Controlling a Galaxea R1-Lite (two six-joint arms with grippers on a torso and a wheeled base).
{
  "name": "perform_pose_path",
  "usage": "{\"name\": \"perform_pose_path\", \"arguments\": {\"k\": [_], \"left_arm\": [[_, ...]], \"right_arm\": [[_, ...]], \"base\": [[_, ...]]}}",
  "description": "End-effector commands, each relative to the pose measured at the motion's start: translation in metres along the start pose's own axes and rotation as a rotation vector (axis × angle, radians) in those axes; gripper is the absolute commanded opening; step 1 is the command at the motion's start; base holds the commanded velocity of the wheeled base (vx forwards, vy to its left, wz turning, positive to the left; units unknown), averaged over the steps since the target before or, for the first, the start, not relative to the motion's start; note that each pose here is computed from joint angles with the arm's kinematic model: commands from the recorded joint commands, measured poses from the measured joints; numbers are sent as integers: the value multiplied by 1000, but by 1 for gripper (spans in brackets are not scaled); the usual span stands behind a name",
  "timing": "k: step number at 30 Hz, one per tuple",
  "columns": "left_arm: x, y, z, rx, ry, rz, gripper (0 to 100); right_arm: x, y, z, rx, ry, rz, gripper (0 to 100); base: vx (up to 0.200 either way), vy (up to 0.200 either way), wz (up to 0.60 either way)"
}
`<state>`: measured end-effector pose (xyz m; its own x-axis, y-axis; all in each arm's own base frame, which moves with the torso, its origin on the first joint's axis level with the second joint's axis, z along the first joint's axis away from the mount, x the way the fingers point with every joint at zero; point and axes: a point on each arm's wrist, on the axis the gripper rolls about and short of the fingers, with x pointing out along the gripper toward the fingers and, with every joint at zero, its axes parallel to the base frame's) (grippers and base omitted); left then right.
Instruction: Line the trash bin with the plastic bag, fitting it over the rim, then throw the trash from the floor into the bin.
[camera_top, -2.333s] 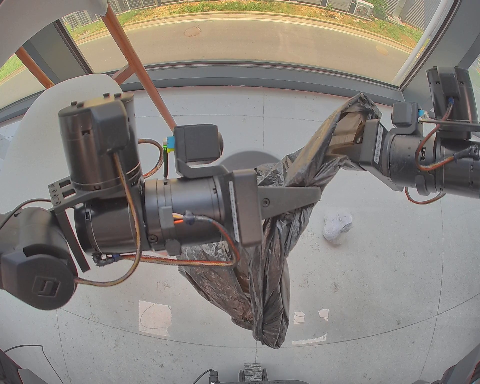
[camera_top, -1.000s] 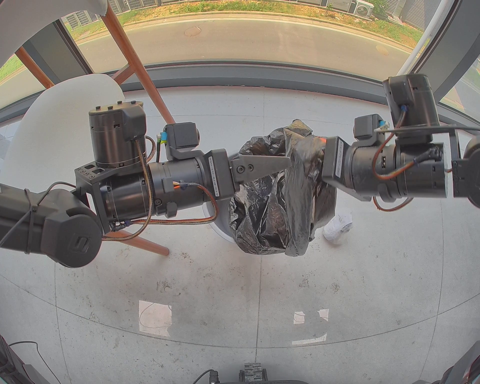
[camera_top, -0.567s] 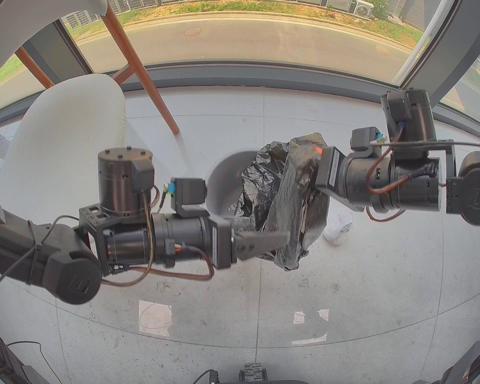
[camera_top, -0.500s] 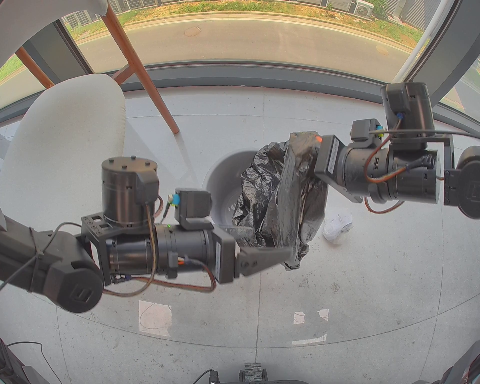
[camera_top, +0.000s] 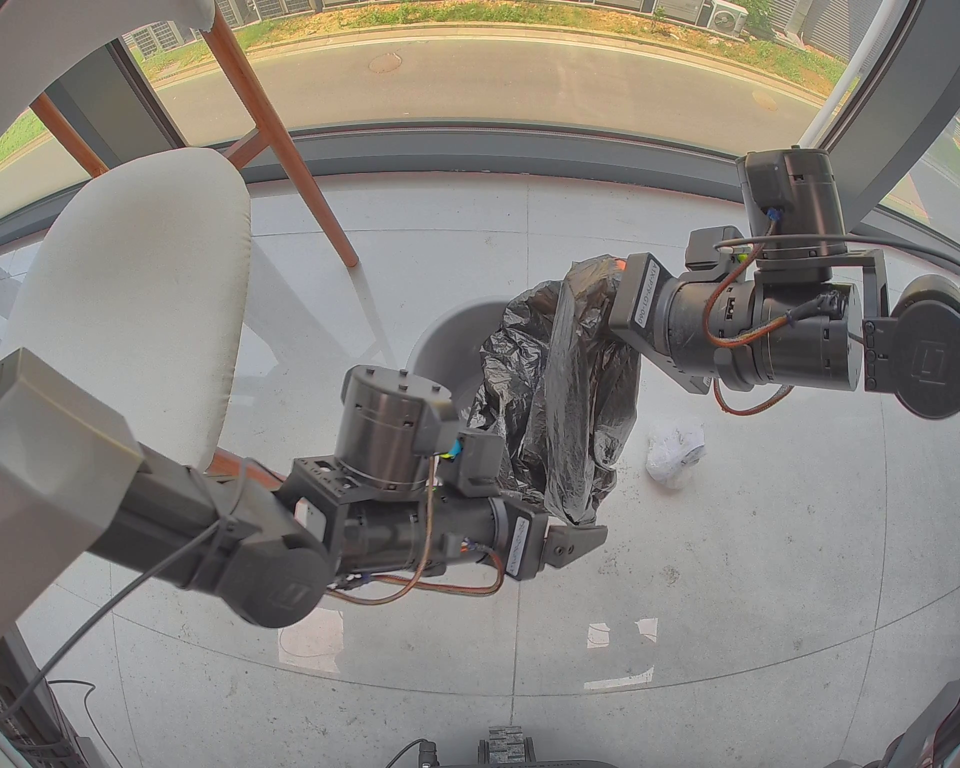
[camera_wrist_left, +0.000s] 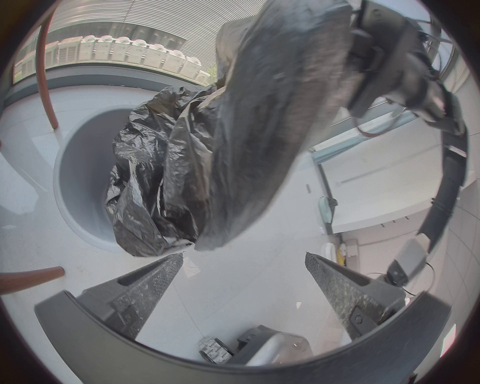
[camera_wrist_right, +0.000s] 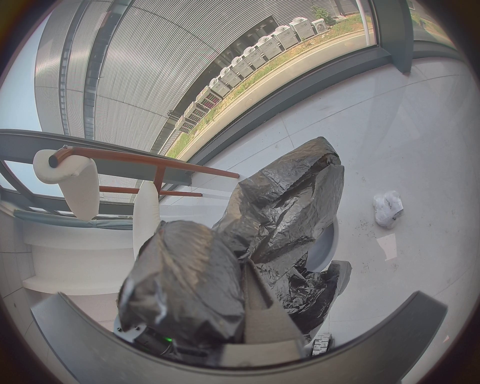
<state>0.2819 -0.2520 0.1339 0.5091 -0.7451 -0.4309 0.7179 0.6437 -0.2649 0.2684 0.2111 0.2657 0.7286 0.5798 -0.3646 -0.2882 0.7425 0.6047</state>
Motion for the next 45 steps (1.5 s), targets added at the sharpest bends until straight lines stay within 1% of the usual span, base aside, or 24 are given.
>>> {"name": "perform_pose_path", "arguments": {"k": [1,2,8,9,13,17,18,21,24,29,32,34,37,40,43,45], "left_arm": [[29,7,-2,-11,21,54,100],[31,8,6,-12,-11,91,100],[30,8,16,-6,-62,167,100],[30,7,18,-5,-66,167,100],[33,4,39,6,-142,175,100],[40,6,43,4,-169,207,100],[40,6,41,4,-165,210,0],[41,8,35,-1,-149,214,0],[40,8,35,-16,-158,213,0],[34,8,31,-31,-143,206,0],[12,1,32,-31,-146,196,0],[-5,-3,27,-32,-133,196,0],[-26,-7,22,-34,-125,196,0],[-46,-10,22,-50,-140,195,0],[-55,-11,27,-90,-167,191,0],[-56,-10,28,-119,-177,192,0]], "right_arm": [[-5,7,-3,-6,7,19,0],[-11,9,-2,-8,4,29,0],[-15,11,-2,-9,1,33,0],[-15,11,-2,-9,1,33,0],[-14,11,-4,-11,4,32,0],[-13,12,-5,-15,-6,12,0],[-13,12,-5,-15,-8,10,0],[-13,12,-5,-14,-11,12,0],[-12,11,-5,-14,-9,7,0],[-12,7,-2,-21,-20,-3,0],[-13,5,1,-21,-28,-9,0],[-13,4,1,-22,-28,-11,0],[-12,3,1,-44,-26,-15,0],[-10,0,1,-95,-22,-25,0],[-8,-4,-1,-156,-17,-36,0],[-7,-4,0,-173,-18,-30,0]], "base": [[0,0,0],[0,0,0],[0,0,0],[0,0,0],[0,0,0],[0,0,0],[0,0,0],[0,0,0],[0,0,0],[0,0,0],[0,0,0],[0,0,0],[0,0,0],[0,0,0],[0,0,0],[0,0,0]]}}
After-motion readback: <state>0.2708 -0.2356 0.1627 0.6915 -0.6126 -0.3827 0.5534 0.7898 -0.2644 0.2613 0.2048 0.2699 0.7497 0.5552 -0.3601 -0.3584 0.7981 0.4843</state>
